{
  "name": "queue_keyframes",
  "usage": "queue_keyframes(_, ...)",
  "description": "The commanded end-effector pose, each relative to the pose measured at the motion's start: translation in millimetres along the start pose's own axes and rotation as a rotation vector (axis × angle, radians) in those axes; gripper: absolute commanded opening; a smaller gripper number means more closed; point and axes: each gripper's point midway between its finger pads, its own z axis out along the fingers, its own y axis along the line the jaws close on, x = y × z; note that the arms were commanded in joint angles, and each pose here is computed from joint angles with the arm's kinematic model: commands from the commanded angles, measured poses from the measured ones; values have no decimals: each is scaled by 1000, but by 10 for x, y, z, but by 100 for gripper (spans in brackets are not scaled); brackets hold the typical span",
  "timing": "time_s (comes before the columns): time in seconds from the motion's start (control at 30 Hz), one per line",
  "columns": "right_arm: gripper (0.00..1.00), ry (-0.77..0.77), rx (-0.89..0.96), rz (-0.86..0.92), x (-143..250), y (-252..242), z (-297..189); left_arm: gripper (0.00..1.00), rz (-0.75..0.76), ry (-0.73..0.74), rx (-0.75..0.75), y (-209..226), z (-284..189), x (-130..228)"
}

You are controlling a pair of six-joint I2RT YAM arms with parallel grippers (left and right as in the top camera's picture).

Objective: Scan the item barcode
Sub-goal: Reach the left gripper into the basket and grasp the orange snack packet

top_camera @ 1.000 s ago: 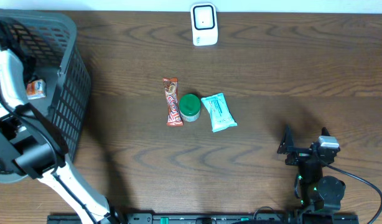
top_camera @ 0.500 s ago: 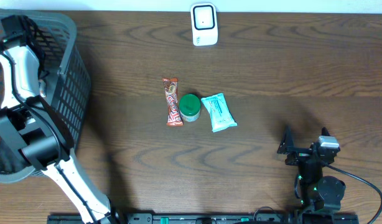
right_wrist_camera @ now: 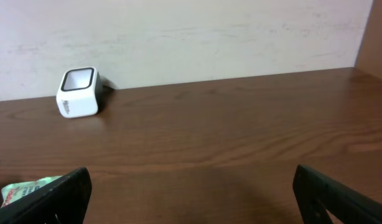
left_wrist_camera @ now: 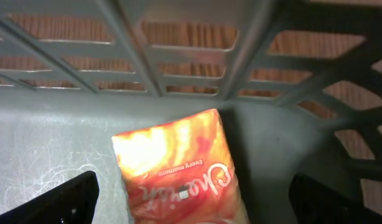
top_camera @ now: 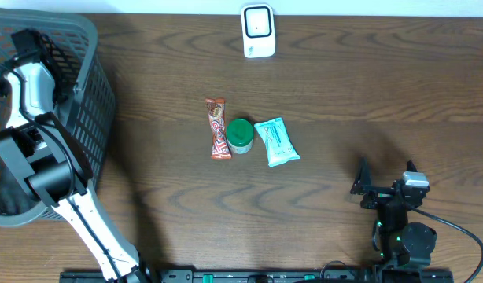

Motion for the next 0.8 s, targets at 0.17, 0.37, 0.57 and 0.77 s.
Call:
queue_keyframes(0.17,99,0,-9,9,4,19,-2,70,41,96,-65,89,337,393)
queue_keyframes(0.37,99,0,-9,9,4,18,-2,74,66,121,-105,195,321,451)
queue_keyframes(0.57,99,0,-9,9,4,19,-2,93,77,133,-125,256,337,499)
queue_keyframes(0.77,99,0,-9,9,4,19,-2,62,93,150,-152,363,411,614)
